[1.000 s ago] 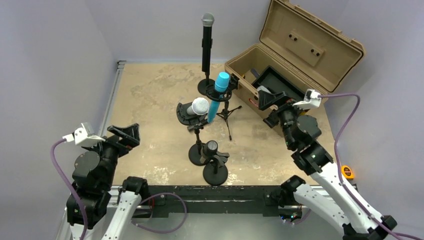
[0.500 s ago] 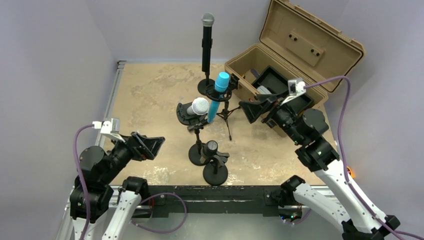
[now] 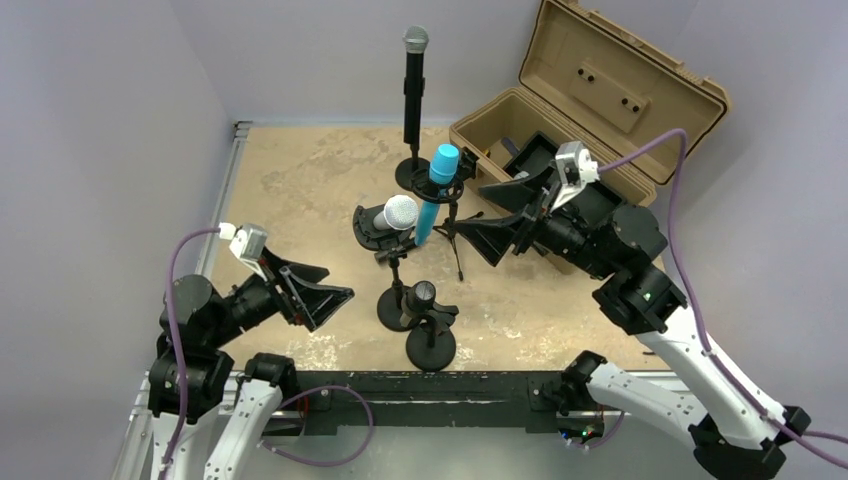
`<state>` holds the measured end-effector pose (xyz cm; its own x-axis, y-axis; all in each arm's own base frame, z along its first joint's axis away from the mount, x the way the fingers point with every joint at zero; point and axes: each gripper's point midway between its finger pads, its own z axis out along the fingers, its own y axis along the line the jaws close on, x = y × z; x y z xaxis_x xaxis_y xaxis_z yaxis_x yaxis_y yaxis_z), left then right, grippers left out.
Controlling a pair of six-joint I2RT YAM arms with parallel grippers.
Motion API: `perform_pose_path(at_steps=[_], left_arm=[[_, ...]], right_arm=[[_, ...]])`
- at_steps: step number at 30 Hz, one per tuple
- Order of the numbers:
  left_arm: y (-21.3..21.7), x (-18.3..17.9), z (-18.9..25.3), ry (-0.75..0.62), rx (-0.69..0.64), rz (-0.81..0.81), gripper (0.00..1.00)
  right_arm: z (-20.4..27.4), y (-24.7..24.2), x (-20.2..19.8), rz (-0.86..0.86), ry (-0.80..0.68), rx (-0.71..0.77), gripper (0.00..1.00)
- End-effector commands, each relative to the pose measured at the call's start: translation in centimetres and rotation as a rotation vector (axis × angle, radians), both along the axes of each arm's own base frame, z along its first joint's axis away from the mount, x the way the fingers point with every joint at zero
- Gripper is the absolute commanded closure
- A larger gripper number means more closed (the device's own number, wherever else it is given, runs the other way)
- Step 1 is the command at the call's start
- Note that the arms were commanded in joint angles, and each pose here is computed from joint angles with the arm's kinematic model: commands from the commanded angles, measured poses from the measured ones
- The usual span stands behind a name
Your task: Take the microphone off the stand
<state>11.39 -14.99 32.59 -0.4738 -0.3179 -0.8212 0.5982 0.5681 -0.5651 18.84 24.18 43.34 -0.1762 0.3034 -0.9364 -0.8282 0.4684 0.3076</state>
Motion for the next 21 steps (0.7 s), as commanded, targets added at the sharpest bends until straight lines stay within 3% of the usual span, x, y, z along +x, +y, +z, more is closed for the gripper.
perform_pose_path(at_steps=[1, 6, 11, 21], left_arm=[[-0.5, 0.3, 2.0, -0.038, -0.006, -0.042, 0.0], [-0.3, 0.5, 2.8, -0.042, -0.021, -0.012, 0.0], [-0.1, 0.8, 6.2, -0.222, 0.032, -0.02, 0.03], [-0.9, 6.1, 7.8, -0.523, 0.2, -0.015, 0.01]], right_arm=[[2.2, 2.1, -0.1, -0.01, -0.013, 0.058, 0.05], [0.4, 4.1, 0.5, -0.167, 0.087, 0.07, 0.05], [-0.1, 5.3, 0.9, -0.178, 0.1, 0.103, 0.05], [-0.3, 2.5, 0.3, -0.221, 0.088, 0.154, 0.02]])
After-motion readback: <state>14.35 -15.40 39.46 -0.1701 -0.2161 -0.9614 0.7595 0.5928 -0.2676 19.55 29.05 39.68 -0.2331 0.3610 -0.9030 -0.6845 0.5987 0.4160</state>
